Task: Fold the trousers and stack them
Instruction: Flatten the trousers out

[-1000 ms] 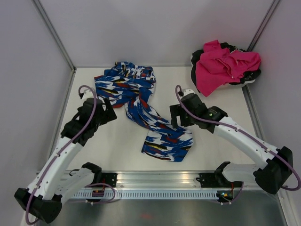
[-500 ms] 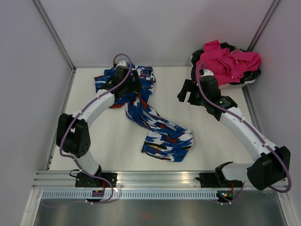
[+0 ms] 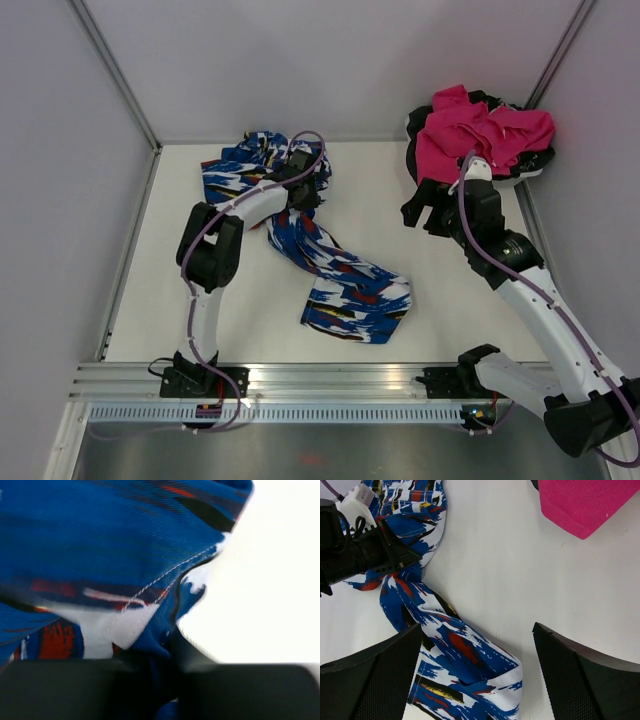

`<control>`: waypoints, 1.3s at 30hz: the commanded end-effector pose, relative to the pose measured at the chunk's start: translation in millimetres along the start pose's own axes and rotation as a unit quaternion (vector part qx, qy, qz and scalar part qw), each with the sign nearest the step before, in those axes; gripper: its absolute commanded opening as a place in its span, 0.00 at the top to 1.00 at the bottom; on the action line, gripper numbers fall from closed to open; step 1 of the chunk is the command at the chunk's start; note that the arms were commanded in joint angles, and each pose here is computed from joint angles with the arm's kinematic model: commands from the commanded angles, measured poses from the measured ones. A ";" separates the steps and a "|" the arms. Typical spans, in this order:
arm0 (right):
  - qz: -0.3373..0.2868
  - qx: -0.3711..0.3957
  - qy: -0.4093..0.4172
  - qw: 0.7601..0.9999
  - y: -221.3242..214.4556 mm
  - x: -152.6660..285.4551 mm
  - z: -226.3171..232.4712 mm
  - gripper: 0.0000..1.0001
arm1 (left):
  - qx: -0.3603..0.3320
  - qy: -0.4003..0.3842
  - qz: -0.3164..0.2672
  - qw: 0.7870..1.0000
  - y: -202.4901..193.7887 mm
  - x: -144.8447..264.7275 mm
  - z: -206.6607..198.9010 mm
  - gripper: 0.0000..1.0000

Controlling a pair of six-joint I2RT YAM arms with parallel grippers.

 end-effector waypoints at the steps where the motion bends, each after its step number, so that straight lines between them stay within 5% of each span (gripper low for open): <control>1: -0.010 -0.011 -0.008 1.000 2.6 -3.9 -0.6 0.02 | -0.030 -0.029 -0.018 0.999 20.7 20.6 -11.8 0.93; 5: -0.024 -0.014 -0.012 1.000 8.4 -3.8 0.5 0.02 | -0.061 -0.109 -0.011 0.992 11.4 84.5 -27.0 0.98; 6: -0.026 -0.014 -0.016 0.999 7.9 -4.5 -1.5 0.02 | -0.074 -0.159 -0.070 0.982 26.8 138.6 -43.0 0.98; 13: -0.024 -0.011 -0.042 0.999 2.4 -19.3 -10.1 0.02 | -0.154 -0.319 -0.094 0.930 -67.7 288.1 -92.8 0.98; 15: -0.025 -0.008 -0.040 0.999 3.9 -22.0 -8.8 0.02 | -0.156 -0.343 -0.069 0.924 -99.0 299.6 -99.5 0.82; 17: -0.014 -0.009 -0.020 1.000 -0.8 -27.0 -4.6 0.02 | -0.129 -0.329 -0.037 0.935 -128.5 294.8 -85.4 0.62; 18: -0.006 -0.009 -0.010 1.000 -4.5 -29.0 -2.7 0.02 | -0.122 -0.295 -0.027 0.947 -139.5 284.9 -74.3 0.26; 19: 0.001 -0.010 0.001 1.000 -7.9 -33.5 -0.3 0.02 | -0.116 -0.270 -0.026 0.955 -142.4 282.7 -66.4 0.06; 20: 0.016 -0.010 0.003 1.000 -15.5 -37.3 -2.8 0.02 | -0.103 -0.207 -0.031 0.972 -142.9 280.3 -47.6 0.00; 24: 0.069 -0.007 -0.002 0.998 -41.5 -49.0 -13.6 0.02 | -0.041 -0.085 -0.069 0.993 -116.1 286.7 -4.2 0.00; 30: 0.118 -0.001 -0.077 0.990 -77.8 -48.8 -55.0 0.02 | 0.042 -0.038 -0.062 0.996 -87.6 249.9 33.9 0.00; 35: 0.179 -0.033 -0.098 0.978 -130.1 -29.6 -93.5 0.02 | 0.055 -0.070 -0.045 0.995 -59.7 210.0 17.5 0.00; 39: 0.201 -0.059 -0.099 0.973 -155.5 -15.7 -110.7 0.03 | 0.032 -0.156 -0.060 0.985 -40.7 206.4 -36.8 0.00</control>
Point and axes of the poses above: each gripper's point midway between its finger pads, its own x axis back along the fingers, its own z axis along the line the jaws close on, y = z × x, the point moved 5 cm from there along x, back along the fingers, and after that the axes turned 15 degrees about -x, right-handed, at the moved point
